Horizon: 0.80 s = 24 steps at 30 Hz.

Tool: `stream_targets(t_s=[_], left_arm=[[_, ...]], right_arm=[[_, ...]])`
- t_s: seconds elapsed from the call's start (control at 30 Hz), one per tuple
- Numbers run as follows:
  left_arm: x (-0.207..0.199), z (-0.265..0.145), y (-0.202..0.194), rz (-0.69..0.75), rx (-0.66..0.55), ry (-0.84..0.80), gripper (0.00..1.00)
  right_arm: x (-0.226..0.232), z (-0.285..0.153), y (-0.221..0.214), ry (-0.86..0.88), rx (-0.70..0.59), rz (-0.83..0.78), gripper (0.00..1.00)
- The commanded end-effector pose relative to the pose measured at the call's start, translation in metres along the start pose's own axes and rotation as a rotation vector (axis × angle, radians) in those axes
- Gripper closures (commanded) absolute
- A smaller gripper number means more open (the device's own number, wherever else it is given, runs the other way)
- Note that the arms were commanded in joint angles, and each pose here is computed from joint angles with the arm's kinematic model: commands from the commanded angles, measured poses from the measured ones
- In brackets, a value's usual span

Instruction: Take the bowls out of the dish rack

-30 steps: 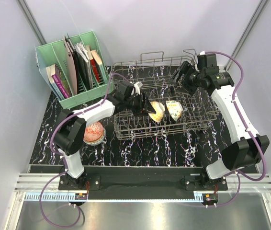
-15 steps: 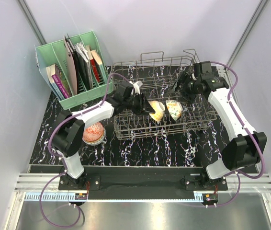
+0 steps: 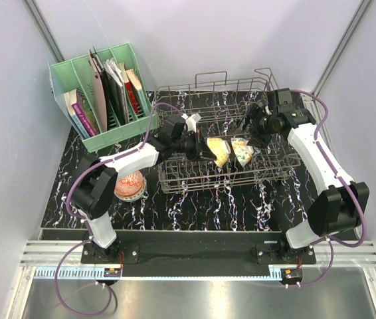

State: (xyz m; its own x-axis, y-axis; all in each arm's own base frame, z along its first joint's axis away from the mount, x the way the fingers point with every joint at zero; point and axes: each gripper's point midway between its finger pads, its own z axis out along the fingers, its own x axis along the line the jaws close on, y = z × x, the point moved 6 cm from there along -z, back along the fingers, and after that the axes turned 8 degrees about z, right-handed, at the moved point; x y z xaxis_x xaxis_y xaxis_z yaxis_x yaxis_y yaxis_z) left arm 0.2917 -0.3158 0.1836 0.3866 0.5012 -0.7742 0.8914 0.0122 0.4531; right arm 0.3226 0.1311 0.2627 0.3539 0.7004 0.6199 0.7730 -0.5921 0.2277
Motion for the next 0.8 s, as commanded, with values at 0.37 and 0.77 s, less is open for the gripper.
stream_targets(t_s=[0.37,0.77], left_arm=[[-0.002,-0.014,0.024,0.083,-0.181,0.011,0.36],[0.004,-0.023,0.031,0.035,-0.275,-0.042,0.4]], right_arm=[[-0.012,0.017,-0.006,-0.022,0.037,-0.046,0.21],[-0.005,0.03,-0.004,0.05,0.07,-0.091,0.22]])
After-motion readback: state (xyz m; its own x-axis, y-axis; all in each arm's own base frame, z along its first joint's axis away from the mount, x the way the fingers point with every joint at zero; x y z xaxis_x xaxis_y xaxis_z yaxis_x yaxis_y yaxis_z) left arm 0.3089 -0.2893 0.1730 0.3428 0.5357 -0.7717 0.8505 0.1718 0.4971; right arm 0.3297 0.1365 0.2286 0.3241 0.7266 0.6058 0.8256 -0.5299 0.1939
